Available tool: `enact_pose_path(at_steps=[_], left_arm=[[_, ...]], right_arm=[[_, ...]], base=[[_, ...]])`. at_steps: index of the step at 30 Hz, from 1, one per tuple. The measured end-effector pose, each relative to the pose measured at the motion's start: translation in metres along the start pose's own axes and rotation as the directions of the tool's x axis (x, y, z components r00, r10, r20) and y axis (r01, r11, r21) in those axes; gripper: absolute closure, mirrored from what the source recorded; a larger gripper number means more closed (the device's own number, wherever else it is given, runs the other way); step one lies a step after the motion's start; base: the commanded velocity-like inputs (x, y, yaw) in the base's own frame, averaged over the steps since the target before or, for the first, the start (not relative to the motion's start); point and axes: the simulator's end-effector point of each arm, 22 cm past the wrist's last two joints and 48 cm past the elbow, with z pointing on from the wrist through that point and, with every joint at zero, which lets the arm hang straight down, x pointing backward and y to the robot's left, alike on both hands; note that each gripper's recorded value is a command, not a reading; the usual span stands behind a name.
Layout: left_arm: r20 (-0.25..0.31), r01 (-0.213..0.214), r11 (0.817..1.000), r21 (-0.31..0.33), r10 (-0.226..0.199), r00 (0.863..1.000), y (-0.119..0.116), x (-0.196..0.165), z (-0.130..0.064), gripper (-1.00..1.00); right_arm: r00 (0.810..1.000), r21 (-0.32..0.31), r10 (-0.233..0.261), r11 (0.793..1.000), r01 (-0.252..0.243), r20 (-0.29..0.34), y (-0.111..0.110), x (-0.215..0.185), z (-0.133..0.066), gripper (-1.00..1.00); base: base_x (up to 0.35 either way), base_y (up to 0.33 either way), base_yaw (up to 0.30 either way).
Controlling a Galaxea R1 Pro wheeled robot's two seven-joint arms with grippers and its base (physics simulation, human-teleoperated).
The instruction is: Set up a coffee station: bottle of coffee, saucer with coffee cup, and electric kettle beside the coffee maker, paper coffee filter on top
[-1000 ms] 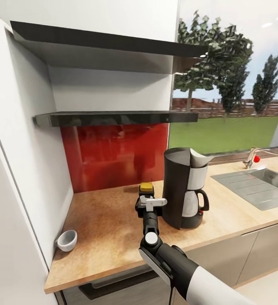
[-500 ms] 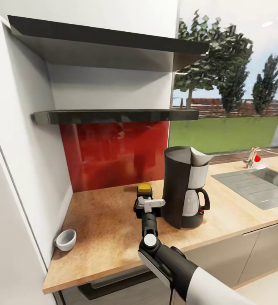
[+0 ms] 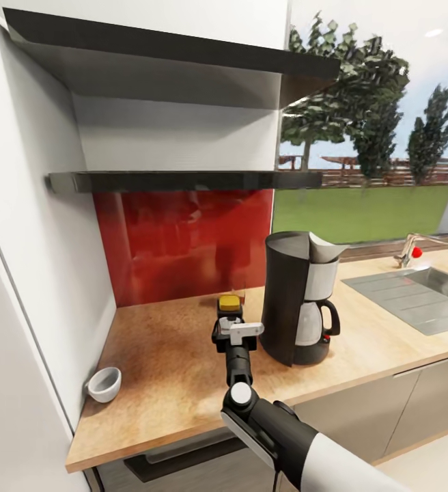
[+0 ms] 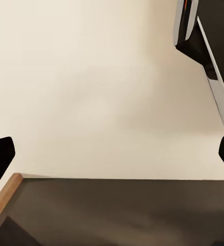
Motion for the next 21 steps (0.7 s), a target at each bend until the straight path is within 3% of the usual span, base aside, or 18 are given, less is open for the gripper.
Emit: enact_pose_path(at_steps=[14, 21], left_arm=[[0.004, 0.000, 1.000, -0.008, 0.000, 1.000, 0.0001, -0.0052, 0.0072, -1.00], [0.007, 0.000, 1.000, -0.010, 0.000, 1.000, 0.0005, -0.0059, 0.0072, -1.00]], right_arm=[[1.000, 0.002, 0.007, 1.000, -0.007, 0.006, -0.0004, 0.0071, 0.0018, 1.00], [1.000, 0.005, 0.007, 1.000, -0.007, 0.006, -0.0010, 0.0071, 0.0016, 1.00]], base=[[0.002, 0.000, 0.000], [0.145, 0.000, 0.000]])
